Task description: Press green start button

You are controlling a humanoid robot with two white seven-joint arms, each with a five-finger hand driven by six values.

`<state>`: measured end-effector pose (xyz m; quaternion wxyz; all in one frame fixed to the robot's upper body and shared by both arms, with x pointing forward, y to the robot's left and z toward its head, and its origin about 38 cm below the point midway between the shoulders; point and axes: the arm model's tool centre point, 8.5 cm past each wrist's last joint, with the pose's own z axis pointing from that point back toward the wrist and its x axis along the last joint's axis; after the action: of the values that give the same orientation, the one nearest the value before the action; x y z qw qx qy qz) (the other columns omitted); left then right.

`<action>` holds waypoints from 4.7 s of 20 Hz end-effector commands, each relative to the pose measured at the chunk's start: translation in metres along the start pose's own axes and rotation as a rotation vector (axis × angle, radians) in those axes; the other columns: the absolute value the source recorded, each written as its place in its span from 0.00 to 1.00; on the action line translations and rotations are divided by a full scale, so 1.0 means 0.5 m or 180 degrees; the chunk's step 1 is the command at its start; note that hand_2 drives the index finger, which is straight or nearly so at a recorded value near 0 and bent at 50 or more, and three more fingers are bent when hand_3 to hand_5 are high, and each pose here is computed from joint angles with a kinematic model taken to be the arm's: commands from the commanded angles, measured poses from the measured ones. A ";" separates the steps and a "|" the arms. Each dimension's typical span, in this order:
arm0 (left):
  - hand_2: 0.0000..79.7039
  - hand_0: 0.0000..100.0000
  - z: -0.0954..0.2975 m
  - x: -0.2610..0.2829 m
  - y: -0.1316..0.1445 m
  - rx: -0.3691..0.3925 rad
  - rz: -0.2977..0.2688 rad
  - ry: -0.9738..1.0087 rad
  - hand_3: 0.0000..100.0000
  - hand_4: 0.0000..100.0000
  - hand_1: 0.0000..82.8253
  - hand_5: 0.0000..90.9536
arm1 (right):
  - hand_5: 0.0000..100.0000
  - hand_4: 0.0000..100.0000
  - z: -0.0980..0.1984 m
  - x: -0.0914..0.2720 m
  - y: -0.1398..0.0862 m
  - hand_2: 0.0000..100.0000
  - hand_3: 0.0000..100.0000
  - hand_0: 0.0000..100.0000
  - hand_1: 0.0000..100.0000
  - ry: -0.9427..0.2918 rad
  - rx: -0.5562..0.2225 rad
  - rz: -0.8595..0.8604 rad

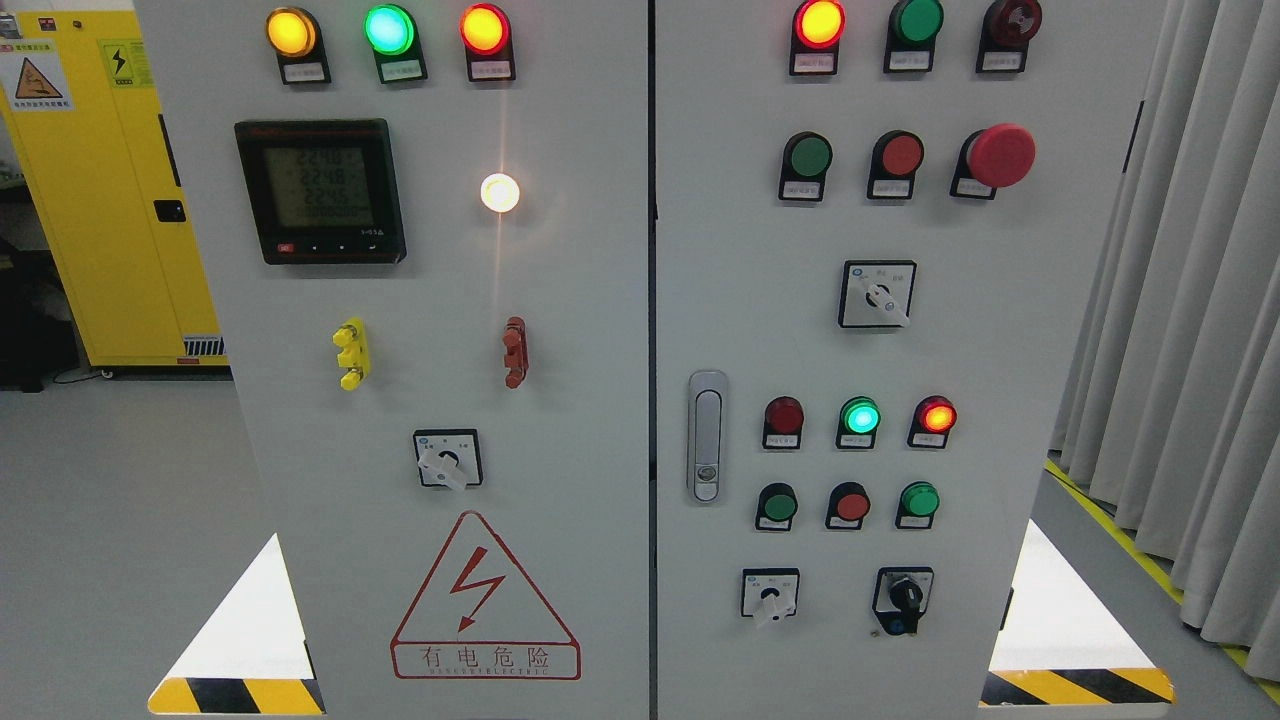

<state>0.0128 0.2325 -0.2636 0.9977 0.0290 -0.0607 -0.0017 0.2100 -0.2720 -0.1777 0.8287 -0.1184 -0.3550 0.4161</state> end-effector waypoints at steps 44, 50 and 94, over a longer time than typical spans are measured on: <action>0.00 0.12 -0.001 0.033 -0.053 -0.0135 0.0014 -0.0120 0.00 0.00 0.67 0.00 | 0.55 0.70 0.356 0.669 -0.539 0.00 0.73 0.31 0.66 -0.2549 -0.2958 0.2242; 0.00 0.12 -0.001 0.033 -0.053 -0.0135 0.0014 -0.0120 0.00 0.00 0.67 0.00 | 0.55 0.69 0.330 0.672 -0.543 0.00 0.72 0.31 0.65 -0.2491 -0.2876 0.2262; 0.00 0.12 -0.001 0.033 -0.053 -0.0135 0.0014 -0.0120 0.00 0.00 0.67 0.00 | 0.44 0.61 0.323 0.674 -0.511 0.00 0.67 0.40 0.61 -0.3247 -0.2412 0.1445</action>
<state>0.0128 0.2070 -0.2638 0.9981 0.0094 -0.0608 -0.0014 0.4086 -0.2022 0.2333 0.3555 -0.3495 -0.7380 0.4548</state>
